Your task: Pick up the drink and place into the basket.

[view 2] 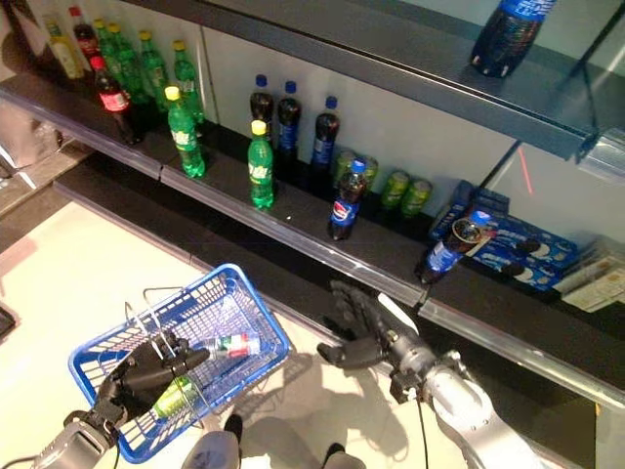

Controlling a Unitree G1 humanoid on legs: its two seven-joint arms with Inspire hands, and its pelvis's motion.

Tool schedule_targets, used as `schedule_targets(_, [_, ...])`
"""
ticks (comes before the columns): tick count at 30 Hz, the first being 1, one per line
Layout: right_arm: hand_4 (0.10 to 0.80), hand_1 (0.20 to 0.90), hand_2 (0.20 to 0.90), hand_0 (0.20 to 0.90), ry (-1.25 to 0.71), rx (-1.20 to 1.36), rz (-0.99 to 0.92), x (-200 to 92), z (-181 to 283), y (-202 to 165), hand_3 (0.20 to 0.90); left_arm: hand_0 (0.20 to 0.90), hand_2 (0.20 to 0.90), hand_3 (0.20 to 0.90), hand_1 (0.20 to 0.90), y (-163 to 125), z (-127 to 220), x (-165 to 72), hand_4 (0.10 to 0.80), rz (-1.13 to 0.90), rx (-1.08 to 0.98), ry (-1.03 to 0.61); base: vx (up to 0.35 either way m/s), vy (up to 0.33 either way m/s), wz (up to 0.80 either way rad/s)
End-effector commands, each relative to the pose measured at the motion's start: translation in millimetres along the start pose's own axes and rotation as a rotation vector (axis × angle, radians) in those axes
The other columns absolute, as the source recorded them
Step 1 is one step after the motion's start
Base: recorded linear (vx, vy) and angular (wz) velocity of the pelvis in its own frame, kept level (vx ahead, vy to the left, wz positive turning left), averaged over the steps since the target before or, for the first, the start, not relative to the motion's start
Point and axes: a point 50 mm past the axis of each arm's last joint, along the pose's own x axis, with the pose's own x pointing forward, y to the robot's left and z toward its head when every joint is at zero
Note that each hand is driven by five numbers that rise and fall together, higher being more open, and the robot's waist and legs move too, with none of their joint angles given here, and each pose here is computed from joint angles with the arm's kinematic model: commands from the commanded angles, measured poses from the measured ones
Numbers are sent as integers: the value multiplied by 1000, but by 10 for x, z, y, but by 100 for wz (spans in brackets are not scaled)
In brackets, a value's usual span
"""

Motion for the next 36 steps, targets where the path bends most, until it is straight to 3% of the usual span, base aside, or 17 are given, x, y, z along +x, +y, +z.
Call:
schedule_targets(1, [800, 900, 900, 900, -4, -59, 6, 33, -52, -8, 900, 300, 300, 200, 300, -477, 887, 58, 100, -231, 12, -583, -38, -21, -4])
schedule_targets(3, [800, 900, 900, 900, 123, -27, -39, 94, -410, 91, 900, 300, 300, 200, 300, -213, 664, 111, 100, -47, -57, -545, -31, -35, -4])
schedule_targets(9, [800, 900, 900, 900, 306, 54, -122, 150, -852, 184, 900, 300, 300, 200, 300, 96, 366, 192, 100, 186, -42, -441, -27, 42, 11])
schedule_targets(13, [800, 900, 900, 900, 412, 140, -246, 77, -1189, 171, 900, 300, 300, 200, 300, 110, 136, 405, 100, 245, -95, -351, -20, 245, 81])
schedule_targets(18, [800, 900, 900, 900, 550, 238, -326, 101, -1497, 274, 900, 300, 300, 200, 300, 208, -1, 461, 100, 342, -102, -310, 148, 342, 79])
schedule_targets(27, [800, 900, 900, 900, 662, 368, -449, 152, -1722, 390, 900, 300, 300, 200, 300, 179, 128, 550, 100, 270, 0, -299, 180, 374, 36])
schedule_targets(36, [800, 900, 900, 900, 701, 447, -491, 12, -1894, 372, 900, 300, 300, 200, 300, 89, 9, 638, 100, 253, -8, -278, 292, 103, 79])
